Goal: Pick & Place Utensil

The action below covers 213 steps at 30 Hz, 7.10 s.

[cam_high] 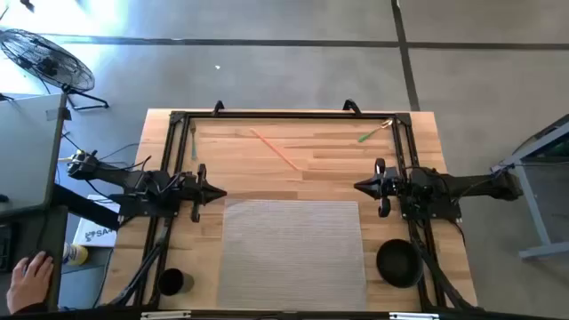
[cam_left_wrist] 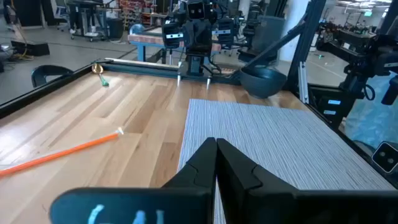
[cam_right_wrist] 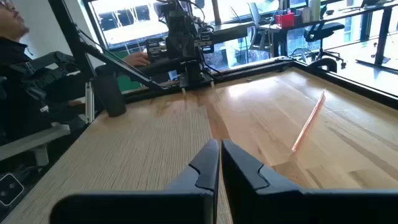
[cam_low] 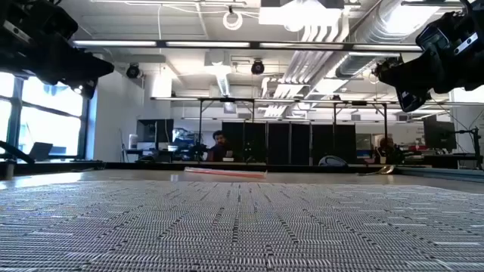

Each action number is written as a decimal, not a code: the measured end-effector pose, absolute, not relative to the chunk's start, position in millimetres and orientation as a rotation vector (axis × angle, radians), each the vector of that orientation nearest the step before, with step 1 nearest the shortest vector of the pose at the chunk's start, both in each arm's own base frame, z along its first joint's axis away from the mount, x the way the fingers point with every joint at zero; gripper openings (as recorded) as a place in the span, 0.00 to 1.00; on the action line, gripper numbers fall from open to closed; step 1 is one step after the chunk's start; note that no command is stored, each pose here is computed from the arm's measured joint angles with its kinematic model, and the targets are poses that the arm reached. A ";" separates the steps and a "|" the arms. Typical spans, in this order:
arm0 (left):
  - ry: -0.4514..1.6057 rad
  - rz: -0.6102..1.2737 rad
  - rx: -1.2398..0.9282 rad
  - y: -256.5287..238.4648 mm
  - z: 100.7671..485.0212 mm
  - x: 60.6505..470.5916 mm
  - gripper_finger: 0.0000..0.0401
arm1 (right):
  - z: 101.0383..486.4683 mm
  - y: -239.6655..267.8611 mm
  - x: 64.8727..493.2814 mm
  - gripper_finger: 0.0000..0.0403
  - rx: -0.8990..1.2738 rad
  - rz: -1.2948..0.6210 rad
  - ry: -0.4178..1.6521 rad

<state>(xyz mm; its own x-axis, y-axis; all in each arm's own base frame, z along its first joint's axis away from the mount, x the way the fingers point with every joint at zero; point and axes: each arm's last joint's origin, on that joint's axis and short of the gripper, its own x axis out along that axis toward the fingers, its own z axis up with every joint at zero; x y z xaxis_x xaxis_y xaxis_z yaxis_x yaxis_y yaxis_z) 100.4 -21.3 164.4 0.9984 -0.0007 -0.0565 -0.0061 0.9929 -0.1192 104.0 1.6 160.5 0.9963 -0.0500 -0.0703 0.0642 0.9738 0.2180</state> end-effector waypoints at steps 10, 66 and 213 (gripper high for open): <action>0.057 0.003 -0.120 -21.2 164.4 100.4 0.02 | 160.6 1.6 103.9 0.03 0.222 -0.058 0.064; 0.058 0.003 -0.119 -21.2 164.2 100.4 0.02 | 160.7 1.4 103.9 0.03 0.152 -0.065 0.065; 0.057 0.004 -0.120 -21.2 164.4 100.4 0.02 | 224.7 210.0 413.6 0.01 0.043 -0.090 1.523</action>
